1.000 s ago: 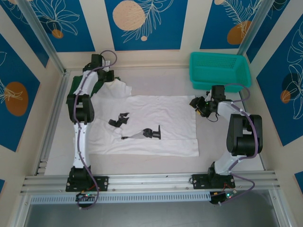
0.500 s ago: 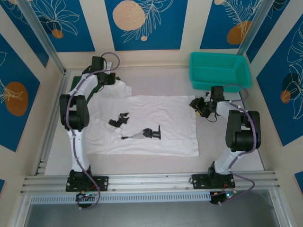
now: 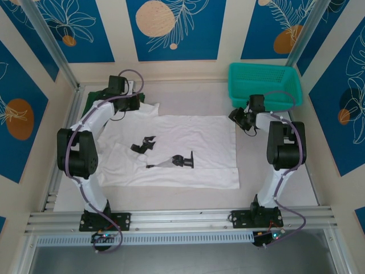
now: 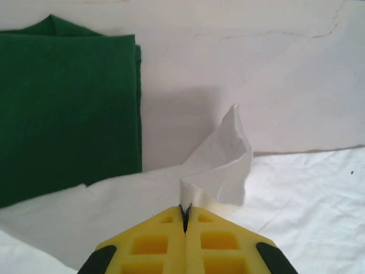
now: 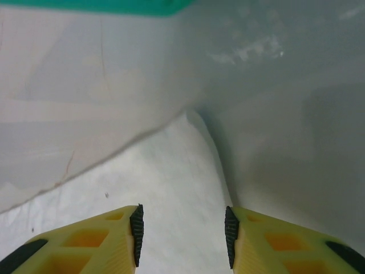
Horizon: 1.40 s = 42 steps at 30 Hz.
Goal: Fold and stack the t-shirts
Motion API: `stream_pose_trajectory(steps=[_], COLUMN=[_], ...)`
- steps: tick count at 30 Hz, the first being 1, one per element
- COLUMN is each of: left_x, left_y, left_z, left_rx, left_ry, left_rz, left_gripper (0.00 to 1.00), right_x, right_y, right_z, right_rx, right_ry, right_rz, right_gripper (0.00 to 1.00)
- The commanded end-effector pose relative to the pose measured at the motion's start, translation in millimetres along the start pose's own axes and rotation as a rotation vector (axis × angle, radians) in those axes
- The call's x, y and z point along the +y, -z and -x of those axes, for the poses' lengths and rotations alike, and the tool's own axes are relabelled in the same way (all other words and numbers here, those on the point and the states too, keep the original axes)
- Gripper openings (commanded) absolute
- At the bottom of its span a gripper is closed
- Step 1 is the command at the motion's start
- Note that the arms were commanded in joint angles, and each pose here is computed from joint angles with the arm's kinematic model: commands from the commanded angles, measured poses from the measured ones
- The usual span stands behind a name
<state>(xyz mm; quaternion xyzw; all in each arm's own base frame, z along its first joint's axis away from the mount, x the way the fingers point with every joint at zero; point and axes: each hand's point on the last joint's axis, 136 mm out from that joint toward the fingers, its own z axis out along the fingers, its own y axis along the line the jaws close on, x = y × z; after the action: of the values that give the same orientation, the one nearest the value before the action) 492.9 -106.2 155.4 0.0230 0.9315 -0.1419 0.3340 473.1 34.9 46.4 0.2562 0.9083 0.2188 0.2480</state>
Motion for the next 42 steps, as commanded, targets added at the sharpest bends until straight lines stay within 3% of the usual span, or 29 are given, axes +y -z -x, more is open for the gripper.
stream_pose_trajectory(steps=[1,8,13,18,26,29,31,34,42], left_x=[2.0,2.9,1.5,-0.2,-0.6,-1.5,-2.1,-2.1,-0.3], left_y=[10.9,18.1,21.1,23.0,27.6,29.4,30.3,33.6,40.2], left_z=[-5.2,-10.8,-7.1,-5.1,-2.5,-1.8,-2.7,-2.4,-2.8], left_rx=[-0.004,0.004,-0.009,-0.014,-0.024,-0.028,-0.025,-0.033,-0.042], left_ry=[0.021,0.018,0.02,0.016,0.016,0.02,0.024,0.024,0.025], left_rz=[0.024,0.033,0.028,0.023,0.025,0.021,0.018,0.022,0.037], left_gripper=[0.0,0.0,0.0,0.0,0.0,0.0,0.0,0.0,0.0], right_x=[-7.4,-18.1,-20.3,-21.9,-16.6,-15.8,-15.3,-13.5,-1.6], right_y=[-8.1,-17.8,-20.8,-7.2,-19.9,-24.5,-24.8,-26.9,-22.6], right_z=[3.9,1.6,2.1,5.8,1.5,1.0,0.3,-2.5,-7.2], right_rx=[-0.013,0.032,0.037,-0.055,0.023,0.044,0.055,0.075,0.086], right_ry=[-0.001,-0.011,-0.017,-0.011,0.005,0.008,0.008,0.016,0.044], right_rz=[-0.1,-0.234,-0.261,-0.278,-0.25,-0.251,-0.252,-0.244,-0.199], right_gripper=[0.46,0.45,0.44,0.45,0.44,0.37,0.25,0.15,0.0])
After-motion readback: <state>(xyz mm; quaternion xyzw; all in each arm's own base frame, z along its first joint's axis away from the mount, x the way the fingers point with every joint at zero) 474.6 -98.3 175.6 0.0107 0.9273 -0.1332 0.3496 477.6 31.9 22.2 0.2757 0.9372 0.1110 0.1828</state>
